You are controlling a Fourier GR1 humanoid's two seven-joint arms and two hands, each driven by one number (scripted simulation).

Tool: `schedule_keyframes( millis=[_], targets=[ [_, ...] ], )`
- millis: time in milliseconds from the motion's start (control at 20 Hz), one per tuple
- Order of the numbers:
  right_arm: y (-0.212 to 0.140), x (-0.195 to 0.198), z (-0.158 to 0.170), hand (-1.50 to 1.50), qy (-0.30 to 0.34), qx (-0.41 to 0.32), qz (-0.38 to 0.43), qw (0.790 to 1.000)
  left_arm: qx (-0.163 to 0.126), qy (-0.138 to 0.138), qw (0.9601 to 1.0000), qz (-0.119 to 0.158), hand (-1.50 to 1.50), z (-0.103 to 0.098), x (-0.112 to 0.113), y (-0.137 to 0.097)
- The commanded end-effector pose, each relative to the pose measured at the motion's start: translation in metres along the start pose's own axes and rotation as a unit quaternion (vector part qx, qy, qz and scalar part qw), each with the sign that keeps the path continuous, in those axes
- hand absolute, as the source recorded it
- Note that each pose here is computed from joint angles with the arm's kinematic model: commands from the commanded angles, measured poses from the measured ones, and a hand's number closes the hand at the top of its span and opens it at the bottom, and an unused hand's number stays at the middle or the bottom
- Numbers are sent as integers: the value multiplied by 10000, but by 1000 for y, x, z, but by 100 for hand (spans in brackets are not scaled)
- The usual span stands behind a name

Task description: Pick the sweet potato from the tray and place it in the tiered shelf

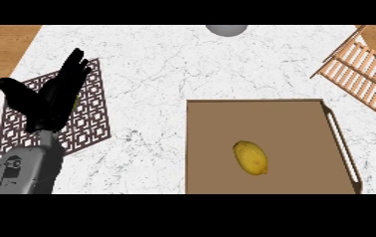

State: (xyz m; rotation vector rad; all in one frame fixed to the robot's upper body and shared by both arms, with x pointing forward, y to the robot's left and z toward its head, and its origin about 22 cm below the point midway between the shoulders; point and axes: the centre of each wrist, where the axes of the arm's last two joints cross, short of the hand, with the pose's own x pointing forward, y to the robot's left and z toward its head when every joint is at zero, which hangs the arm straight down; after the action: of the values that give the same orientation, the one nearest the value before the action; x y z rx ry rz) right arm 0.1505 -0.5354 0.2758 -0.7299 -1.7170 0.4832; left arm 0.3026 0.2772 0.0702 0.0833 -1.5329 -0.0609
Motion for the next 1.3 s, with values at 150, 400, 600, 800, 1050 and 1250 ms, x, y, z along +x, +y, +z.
schedule_keyframes(
  millis=[150,400,600,800,1050,1250],
  targets=[
    [-1,-40,-28,150,86,59,-113,9999,-67,28,10000,37,0,1,7,16],
    [-18,-79,-18,150,40,-8,-61,10000,-13,99,9999,27,0,-2,-13,-13],
    [-11,-89,-34,150,51,-105,-37,9999,22,-55,10000,21,0,-5,-1,-4],
    [-29,-90,-36,150,118,-152,-66,9998,-42,-27,10000,-18,0,-9,7,-10],
    [0,-113,-47,-150,696,-948,-39,9931,-120,-117,9999,18,0,-8,13,-14],
    [6,-122,-47,-150,286,-1249,-311,9913,-106,-44,9999,92,0,-4,-6,-20]
  ],
)
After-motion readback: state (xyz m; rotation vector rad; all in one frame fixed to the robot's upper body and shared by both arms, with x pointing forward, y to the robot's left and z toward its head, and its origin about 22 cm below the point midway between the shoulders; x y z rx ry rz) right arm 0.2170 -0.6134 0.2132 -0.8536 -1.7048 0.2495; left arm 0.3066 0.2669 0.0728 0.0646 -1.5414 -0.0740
